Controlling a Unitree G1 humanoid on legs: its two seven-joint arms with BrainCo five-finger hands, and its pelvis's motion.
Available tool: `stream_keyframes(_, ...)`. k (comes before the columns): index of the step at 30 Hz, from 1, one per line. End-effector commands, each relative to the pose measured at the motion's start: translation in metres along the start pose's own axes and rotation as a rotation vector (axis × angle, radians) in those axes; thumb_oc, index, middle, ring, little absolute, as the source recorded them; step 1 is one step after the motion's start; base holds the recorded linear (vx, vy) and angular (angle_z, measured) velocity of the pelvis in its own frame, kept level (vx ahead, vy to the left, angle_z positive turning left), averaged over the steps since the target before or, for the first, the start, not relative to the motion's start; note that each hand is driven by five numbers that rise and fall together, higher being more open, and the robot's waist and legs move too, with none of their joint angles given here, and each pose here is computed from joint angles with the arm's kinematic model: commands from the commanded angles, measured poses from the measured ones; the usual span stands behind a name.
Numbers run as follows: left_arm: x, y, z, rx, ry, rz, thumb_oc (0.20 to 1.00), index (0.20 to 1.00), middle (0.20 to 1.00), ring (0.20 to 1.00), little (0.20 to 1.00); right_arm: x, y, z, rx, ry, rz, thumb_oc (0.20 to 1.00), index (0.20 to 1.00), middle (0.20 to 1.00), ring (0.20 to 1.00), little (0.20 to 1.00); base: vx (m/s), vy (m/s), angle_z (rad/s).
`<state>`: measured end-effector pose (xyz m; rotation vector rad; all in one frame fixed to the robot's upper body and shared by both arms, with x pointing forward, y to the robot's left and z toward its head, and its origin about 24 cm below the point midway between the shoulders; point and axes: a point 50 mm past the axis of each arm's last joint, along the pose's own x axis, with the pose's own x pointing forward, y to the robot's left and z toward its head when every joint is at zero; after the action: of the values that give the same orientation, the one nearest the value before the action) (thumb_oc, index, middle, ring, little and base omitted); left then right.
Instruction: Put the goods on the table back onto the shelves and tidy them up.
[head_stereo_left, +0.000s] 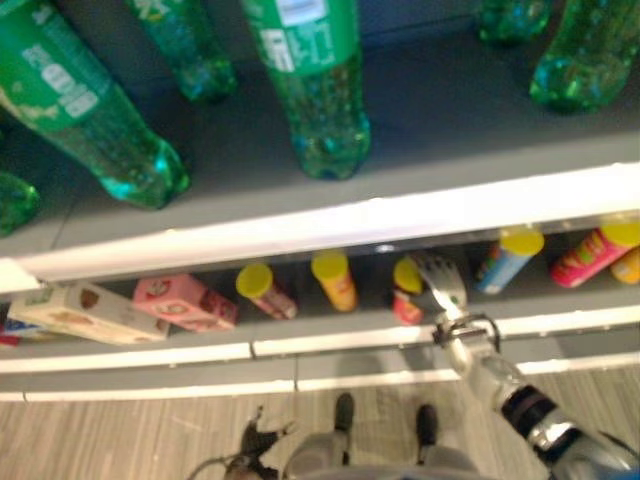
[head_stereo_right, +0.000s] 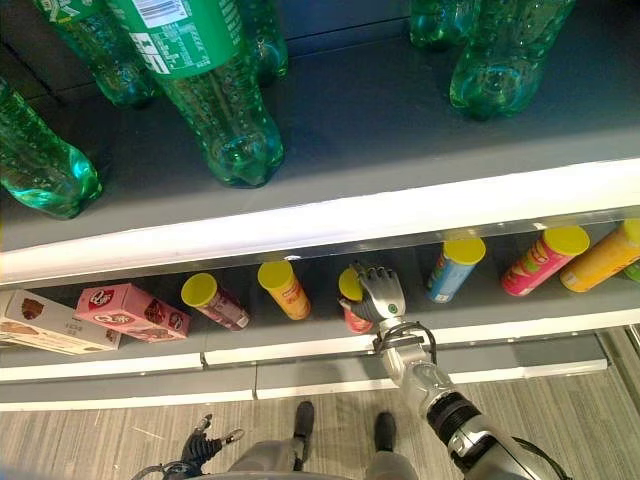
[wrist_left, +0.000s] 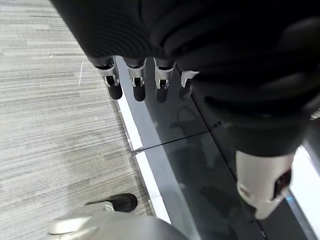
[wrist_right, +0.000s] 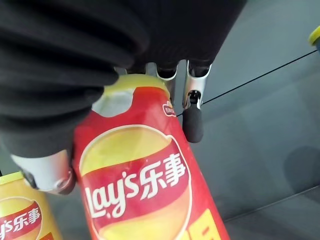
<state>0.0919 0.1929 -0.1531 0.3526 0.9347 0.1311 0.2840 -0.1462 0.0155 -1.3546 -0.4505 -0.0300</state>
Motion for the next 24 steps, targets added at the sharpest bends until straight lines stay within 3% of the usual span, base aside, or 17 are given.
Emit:
stream_keyframes(1,0.01,0.005,0.024,0.105,-0.097,0.003,1.0,1.0,1.0,1.0,1.0,0.035,-0.02,0.017,0.01,-0.077,-0.131,0.2,0.2,0.2,0.2,0.2,0.01,-0.006,0.17)
stream_keyframes(22,0.011,0.009,0.026,0.124,-0.105,-0.001,1.0,1.0,1.0,1.0,1.0,0.049,-0.033,0.005,-0.093,-0.107,-0.14,0.2,0.2,0.2,0.2,0.2,0.0,0.0,0.0)
stream_keyframes(23,0.011,0.009,0.025,0.121,-0.102,-0.001,1.0,1.0,1.0,1.0,1.0,0.047,-0.032,0.004,-0.09,-0.107,-0.127,0.363,0.363,0.363,0.363,0.363,0.0,0.0,0.0)
stream_keyframes(24,0.011,0.009,0.024,0.123,-0.101,-0.002,1.0,1.0,1.0,1.0,1.0,0.046,-0.032,0.004,-0.087,-0.106,-0.126,0.834,0.834,0.834,0.834,0.834,0.0,0.0,0.0)
